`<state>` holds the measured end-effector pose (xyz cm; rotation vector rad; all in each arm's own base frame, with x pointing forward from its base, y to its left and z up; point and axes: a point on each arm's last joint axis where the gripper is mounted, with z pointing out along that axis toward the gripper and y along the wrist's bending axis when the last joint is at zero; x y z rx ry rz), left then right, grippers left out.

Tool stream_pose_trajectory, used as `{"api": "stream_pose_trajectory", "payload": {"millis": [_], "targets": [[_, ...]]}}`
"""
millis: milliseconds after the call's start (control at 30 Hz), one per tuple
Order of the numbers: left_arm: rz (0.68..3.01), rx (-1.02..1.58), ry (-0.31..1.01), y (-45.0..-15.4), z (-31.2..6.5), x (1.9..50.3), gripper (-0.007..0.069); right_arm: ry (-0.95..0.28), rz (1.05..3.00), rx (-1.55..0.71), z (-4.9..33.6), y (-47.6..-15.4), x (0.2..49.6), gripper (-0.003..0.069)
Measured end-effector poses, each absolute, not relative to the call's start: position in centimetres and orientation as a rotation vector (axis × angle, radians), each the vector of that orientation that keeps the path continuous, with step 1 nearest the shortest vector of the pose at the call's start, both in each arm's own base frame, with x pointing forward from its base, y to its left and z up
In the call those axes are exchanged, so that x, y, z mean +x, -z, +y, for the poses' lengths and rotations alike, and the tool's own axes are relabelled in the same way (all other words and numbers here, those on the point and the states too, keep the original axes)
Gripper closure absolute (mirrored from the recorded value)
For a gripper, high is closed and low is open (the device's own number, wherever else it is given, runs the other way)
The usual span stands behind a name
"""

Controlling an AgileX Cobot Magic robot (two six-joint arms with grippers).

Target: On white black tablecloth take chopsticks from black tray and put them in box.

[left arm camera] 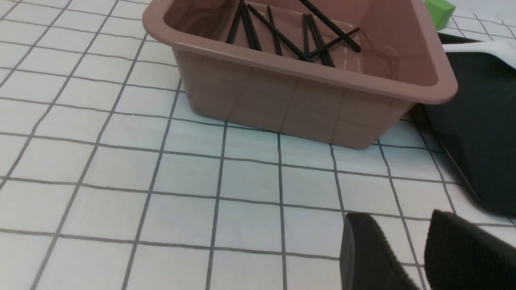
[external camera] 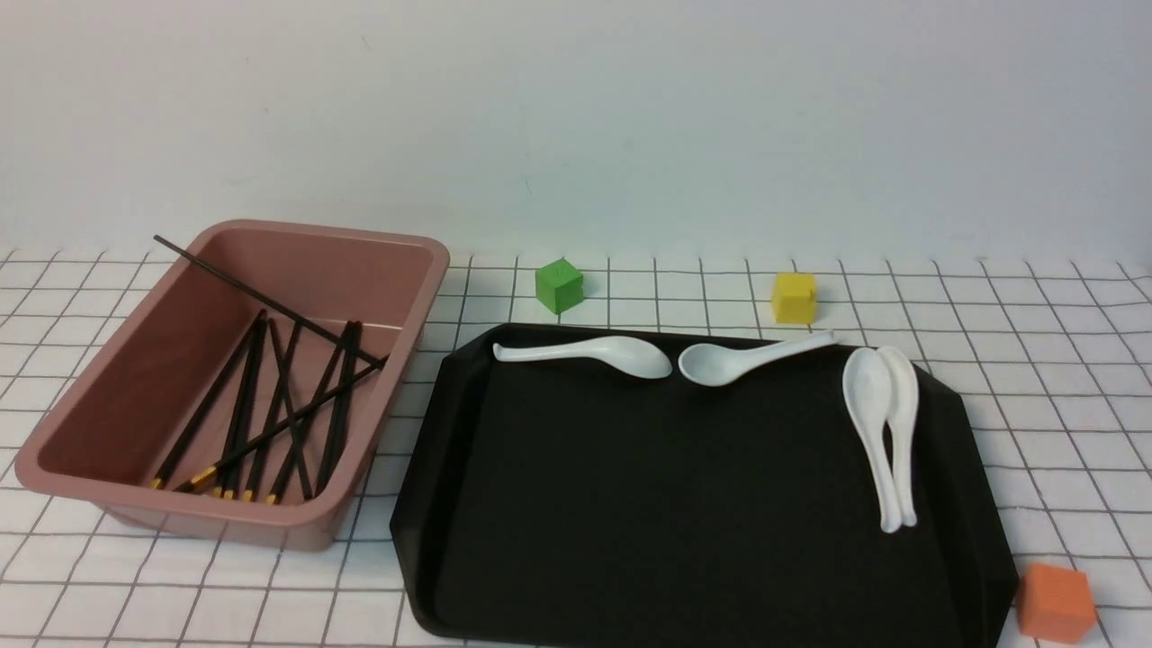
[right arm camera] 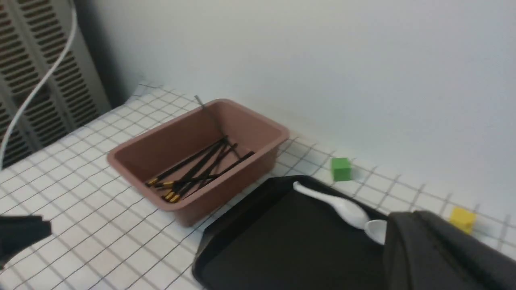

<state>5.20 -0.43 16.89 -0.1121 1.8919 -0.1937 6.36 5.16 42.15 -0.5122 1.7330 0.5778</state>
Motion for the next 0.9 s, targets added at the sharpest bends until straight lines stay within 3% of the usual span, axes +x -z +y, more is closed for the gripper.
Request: {"api": "stream_pose_trajectory", "payload": {"millis": [133,233,433,900], "targets": [[1.892,-0.112,0.194,-16.9,-0.4,5.2,0.0386,-0.618,1.732,-0.529,6.0,-34.7,6.7,0.0662],[1.892,-0.112,0.194,-16.9,-0.4,5.2,0.0386,-0.642,1.642,-0.526,6.0,-32.3,6.6,0.0662],[1.892,-0.112,0.194,-16.9,-0.4,5.2,0.0386,-0.669,1.540,-0.523,6.2,-30.5,6.5,0.0659],[1.892,-0.112,0.194,-16.9,-0.4,5.2,0.0386,-0.633,1.655,-0.562,6.3,-26.9,6.7,0.0652]]}}
